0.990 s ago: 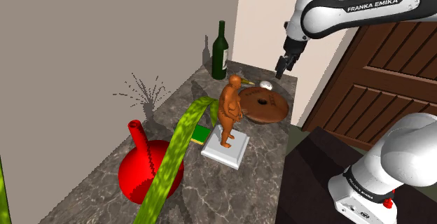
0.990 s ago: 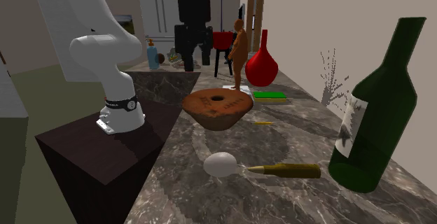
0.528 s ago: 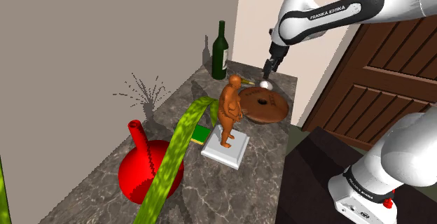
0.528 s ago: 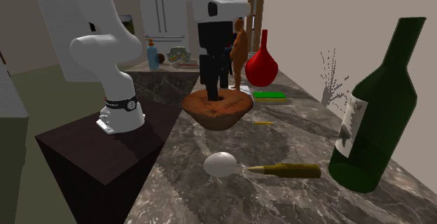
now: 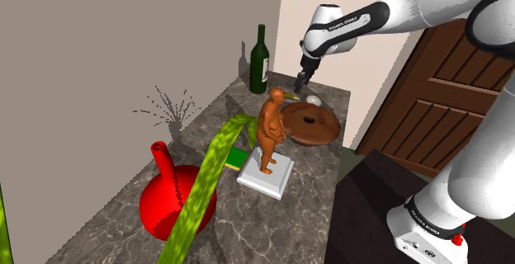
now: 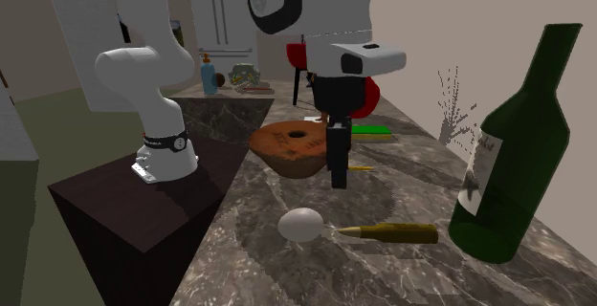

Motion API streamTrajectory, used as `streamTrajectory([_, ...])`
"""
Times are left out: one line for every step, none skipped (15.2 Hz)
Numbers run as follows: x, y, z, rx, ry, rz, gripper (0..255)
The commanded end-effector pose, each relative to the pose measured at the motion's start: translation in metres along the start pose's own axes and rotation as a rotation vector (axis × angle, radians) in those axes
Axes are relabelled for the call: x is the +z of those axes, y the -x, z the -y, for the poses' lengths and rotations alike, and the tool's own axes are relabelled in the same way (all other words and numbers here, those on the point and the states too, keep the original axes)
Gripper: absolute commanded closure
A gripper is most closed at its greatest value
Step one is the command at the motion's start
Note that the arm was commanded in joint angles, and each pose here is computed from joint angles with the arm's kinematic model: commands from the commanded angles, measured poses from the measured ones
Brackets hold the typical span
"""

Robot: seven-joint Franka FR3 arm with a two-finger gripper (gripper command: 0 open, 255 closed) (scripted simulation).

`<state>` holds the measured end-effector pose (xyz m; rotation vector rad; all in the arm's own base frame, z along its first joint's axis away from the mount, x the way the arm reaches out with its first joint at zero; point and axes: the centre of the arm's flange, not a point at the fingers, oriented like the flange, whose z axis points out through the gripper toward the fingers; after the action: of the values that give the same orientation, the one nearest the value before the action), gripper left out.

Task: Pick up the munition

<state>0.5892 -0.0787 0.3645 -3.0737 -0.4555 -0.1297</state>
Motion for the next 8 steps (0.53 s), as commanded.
streamTrajectory([0.016,-0.016,-0.011,-0.025,-0.007,-0.007,0])
streamTrajectory([0.024,-0.025,-0.016,-0.037,-0.011,-0.011,0])
streamTrajectory([0.031,-0.034,-0.021,-0.049,-0.015,-0.014,0])
streamTrajectory([0.039,-0.044,-0.025,-0.061,-0.018,-0.018,0])
streamTrajectory([0.047,-0.053,-0.030,-0.073,-0.022,-0.021,0])
streamTrajectory([0.055,-0.063,-0.034,-0.085,-0.025,-0.025,0])
streamTrajectory([0.059,-0.068,-0.037,-0.092,-0.027,-0.027,0])
streamTrajectory([0.064,-0.068,-0.037,-0.092,-0.027,-0.027,0])
